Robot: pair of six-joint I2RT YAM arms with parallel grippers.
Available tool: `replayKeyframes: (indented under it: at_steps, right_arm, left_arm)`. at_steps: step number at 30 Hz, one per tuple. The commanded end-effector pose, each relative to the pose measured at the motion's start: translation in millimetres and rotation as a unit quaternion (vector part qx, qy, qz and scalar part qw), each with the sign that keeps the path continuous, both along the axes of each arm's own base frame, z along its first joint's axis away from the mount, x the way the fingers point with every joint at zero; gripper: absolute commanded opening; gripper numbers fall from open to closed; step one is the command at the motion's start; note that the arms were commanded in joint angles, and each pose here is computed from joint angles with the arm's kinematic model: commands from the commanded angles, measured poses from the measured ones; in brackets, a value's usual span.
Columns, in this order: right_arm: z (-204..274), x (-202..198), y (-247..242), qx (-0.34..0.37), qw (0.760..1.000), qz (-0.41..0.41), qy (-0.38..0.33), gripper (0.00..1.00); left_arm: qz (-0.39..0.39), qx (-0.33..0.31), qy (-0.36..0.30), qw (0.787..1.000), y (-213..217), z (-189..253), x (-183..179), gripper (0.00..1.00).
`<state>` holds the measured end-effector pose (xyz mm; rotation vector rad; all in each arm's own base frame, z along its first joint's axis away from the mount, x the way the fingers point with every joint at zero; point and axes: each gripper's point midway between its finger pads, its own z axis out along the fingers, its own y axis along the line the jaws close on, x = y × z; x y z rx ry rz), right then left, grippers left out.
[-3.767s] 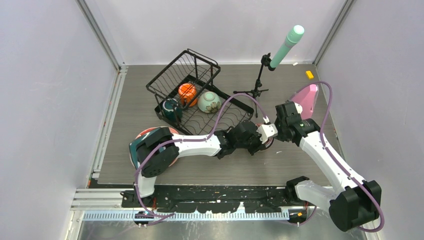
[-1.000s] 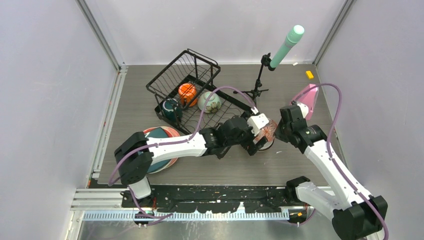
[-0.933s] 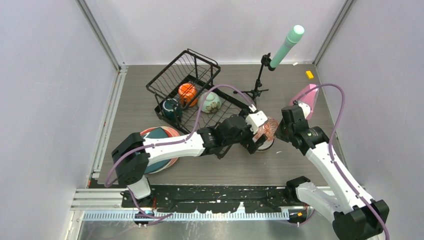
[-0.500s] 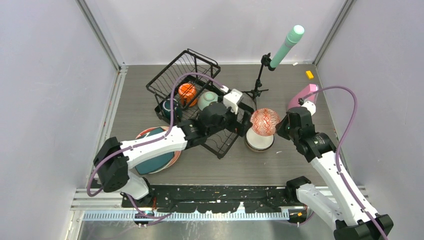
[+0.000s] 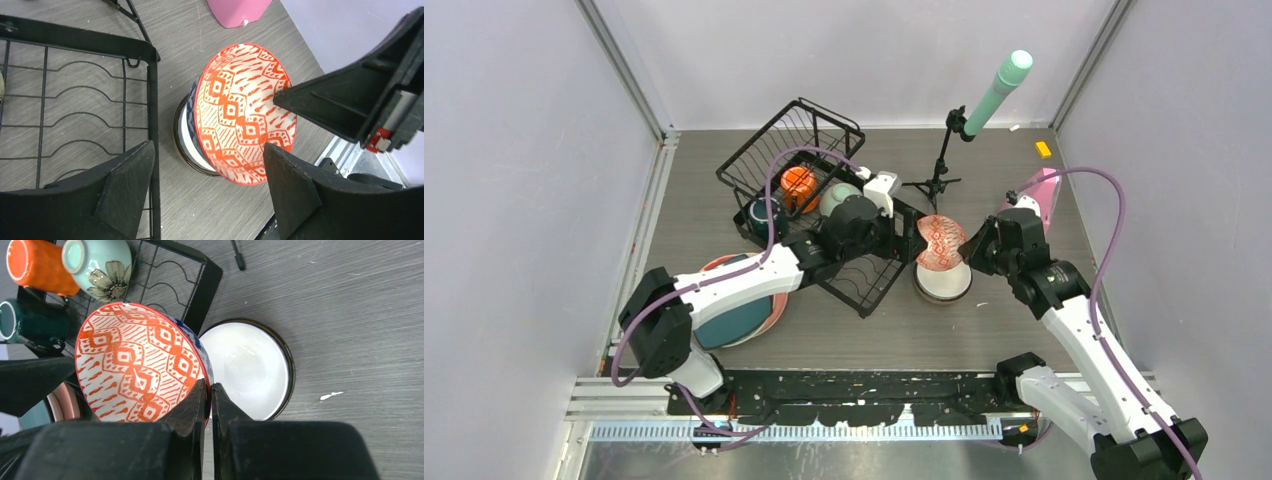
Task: Load the mixed dishes into the dish rack
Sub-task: Pick up the bowl from the center of the board, then turn the bowl upside down on the dish rack.
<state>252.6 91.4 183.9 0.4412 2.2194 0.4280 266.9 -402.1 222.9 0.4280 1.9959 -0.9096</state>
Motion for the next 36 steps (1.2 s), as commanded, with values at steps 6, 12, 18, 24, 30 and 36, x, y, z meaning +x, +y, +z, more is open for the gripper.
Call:
replayKeyframes:
  at_steps: [6,12,18,24,30,36]
  right_arm:
    - [31.6,13.8,25.2,0.033,0.996,0.064,-0.055,0.00]
    - [29.7,11.4,25.0,0.023,0.996,0.075,-0.051,0.00]
    - [32.1,11.3,22.8,0.009,0.995,0.080,-0.053,0.00]
    - [26.6,12.4,18.4,-0.013,0.996,0.078,-0.037,0.00]
    - [26.6,13.5,16.5,-0.032,0.996,0.079,-0.034,0.00]
    - [28.6,13.8,12.9,-0.047,0.996,0.073,-0.036,0.00]
  left_arm:
    - [0.029,-0.015,0.065,0.997,-8.3,0.1,12.3,0.63]
    - [0.037,0.004,0.084,0.996,-8.6,-11.4,15.2,0.52]
    - [0.038,0.018,0.095,0.995,-9.1,-19.4,15.5,0.46]
    - [0.041,0.041,0.097,0.994,-5.3,-25.6,16.3,0.33]
    - [0.041,0.060,0.105,0.992,-5.3,-33.7,17.0,0.36]
    - [0.044,0.084,0.117,0.989,-5.2,-43.1,18.3,0.35]
